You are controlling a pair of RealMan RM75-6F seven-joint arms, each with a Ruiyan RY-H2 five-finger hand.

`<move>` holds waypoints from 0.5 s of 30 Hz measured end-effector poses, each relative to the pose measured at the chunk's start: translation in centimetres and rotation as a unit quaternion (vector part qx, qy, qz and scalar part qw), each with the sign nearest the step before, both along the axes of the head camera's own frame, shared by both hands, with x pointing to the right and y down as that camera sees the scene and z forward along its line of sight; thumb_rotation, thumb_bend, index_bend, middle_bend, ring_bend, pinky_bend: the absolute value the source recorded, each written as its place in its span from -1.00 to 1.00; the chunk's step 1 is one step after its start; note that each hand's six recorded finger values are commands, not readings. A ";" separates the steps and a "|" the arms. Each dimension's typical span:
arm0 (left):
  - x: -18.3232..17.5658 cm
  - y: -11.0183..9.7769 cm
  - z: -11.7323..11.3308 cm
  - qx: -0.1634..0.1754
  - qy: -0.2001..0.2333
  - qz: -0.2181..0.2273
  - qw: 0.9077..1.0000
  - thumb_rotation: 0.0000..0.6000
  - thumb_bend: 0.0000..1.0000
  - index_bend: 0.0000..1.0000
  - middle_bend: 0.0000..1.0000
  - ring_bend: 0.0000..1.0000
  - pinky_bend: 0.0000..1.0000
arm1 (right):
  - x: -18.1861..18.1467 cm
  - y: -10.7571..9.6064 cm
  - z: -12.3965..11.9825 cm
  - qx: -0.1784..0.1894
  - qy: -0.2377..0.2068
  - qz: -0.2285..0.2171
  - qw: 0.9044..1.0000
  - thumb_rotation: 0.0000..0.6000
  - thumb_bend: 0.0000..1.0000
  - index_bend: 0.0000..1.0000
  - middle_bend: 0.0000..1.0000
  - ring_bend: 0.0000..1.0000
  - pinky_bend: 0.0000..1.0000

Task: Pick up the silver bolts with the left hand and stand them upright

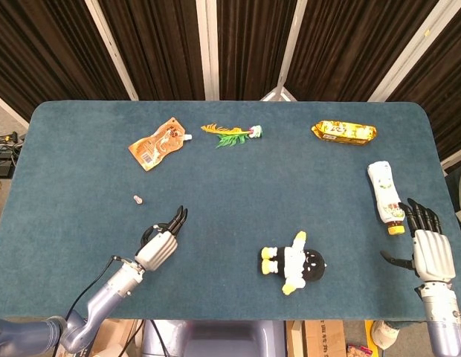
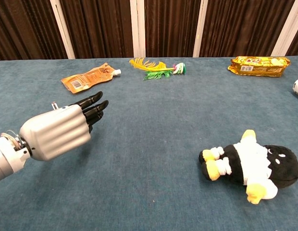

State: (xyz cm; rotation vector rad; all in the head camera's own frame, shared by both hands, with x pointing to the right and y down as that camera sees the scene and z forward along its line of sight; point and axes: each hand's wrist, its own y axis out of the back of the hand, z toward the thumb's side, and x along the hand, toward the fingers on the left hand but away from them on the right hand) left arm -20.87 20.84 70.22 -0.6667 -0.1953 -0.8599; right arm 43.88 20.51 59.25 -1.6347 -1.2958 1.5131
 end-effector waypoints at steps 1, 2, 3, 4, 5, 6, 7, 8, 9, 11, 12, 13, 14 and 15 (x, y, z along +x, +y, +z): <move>0.0 0.0 0.0 0.000 0.000 0.000 1.000 1.00 -0.01 0.00 -0.71 -1.00 -1.00 | 0.0 0.0 0.0 0.000 0.000 0.000 1.000 1.00 -0.91 -0.73 -0.86 -0.95 -1.00; 0.0 0.0 0.0 0.000 0.001 0.000 1.000 1.00 -0.01 -0.02 -0.71 -1.00 -1.00 | 0.0 0.0 0.1 0.000 0.000 0.000 1.000 1.00 -0.91 -0.73 -0.86 -0.95 -1.00; 0.1 0.0 -0.1 0.000 0.001 0.001 1.000 1.00 -0.01 -0.04 -0.71 -1.00 -1.00 | 0.0 0.0 0.1 0.000 0.000 0.000 1.000 1.00 -0.91 -0.73 -0.86 -0.95 -1.00; 0.1 0.0 -0.1 0.000 0.002 0.001 1.000 1.00 -0.01 -0.07 -0.71 -1.00 -1.00 | 0.0 0.0 0.1 0.000 0.000 0.000 1.000 1.00 -0.91 -0.73 -0.86 -0.95 -1.00; 0.1 0.0 -0.1 0.000 0.003 0.000 1.000 1.00 -0.01 -0.09 -0.72 -1.00 -1.00 | 0.0 0.0 0.1 0.000 0.000 0.000 1.000 1.00 -0.91 -0.73 -0.86 -0.95 -1.00; 0.1 0.0 -0.2 0.000 0.004 -0.001 1.000 1.00 -0.01 -0.11 -0.72 -1.00 -1.00 | -0.1 -0.1 0.1 0.000 0.000 0.000 1.000 1.00 -0.91 -0.73 -0.86 -0.95 -1.00; 0.1 -0.1 -0.2 0.000 0.006 -0.003 1.000 1.00 -0.02 -0.15 -0.72 -1.00 -1.00 | -0.1 -0.1 0.1 0.001 0.000 0.000 1.000 1.00 -0.91 -0.72 -0.86 -0.95 -1.00; 0.1 -0.1 -0.3 0.000 0.007 -0.004 1.000 1.00 -0.02 -0.20 -0.73 -1.00 -1.00 | -0.1 0.0 0.1 0.000 0.000 0.001 1.000 1.00 -0.91 -0.72 -0.86 -0.95 -1.00; 0.1 -0.1 -0.3 0.000 0.006 -0.004 1.000 1.00 -0.02 -0.23 -0.73 -1.00 -1.00 | -0.1 0.0 0.1 0.000 0.000 0.001 1.000 1.00 -0.91 -0.72 -0.86 -0.95 -1.00; 0.1 -0.1 -0.3 0.000 0.005 -0.005 1.000 1.00 -0.03 -0.34 -0.74 -1.00 -1.00 | 0.0 0.0 0.1 0.000 0.001 0.002 1.000 1.00 -0.91 -0.71 -0.86 -0.95 -1.00; 0.0 -0.1 -0.3 0.001 0.004 -0.005 1.000 1.00 -0.04 -0.37 -0.74 -1.00 -1.00 | 0.0 0.0 0.1 0.001 0.001 0.002 1.000 1.00 -0.91 -0.71 -0.86 -0.95 -1.00; 0.0 -0.2 -0.4 0.001 0.005 -0.006 1.000 1.00 -0.05 -0.41 -0.74 -1.00 -1.00 | 0.0 0.0 0.1 0.001 0.001 0.002 1.000 1.00 -0.91 -0.71 -0.86 -0.95 -1.00; 0.1 -0.2 -0.4 0.001 0.006 -0.006 1.000 1.00 -0.05 -0.42 -0.74 -1.00 -1.00 | 0.0 0.0 0.0 0.002 0.001 0.003 1.000 1.00 -0.91 -0.71 -0.86 -0.95 -1.00; 0.1 -0.2 -0.5 0.001 0.008 -0.007 1.000 1.00 -0.05 -0.44 -0.74 -1.00 -1.00 | 0.0 -0.1 0.0 0.003 0.001 0.003 1.000 1.00 -0.91 -0.71 -0.86 -0.95 -1.00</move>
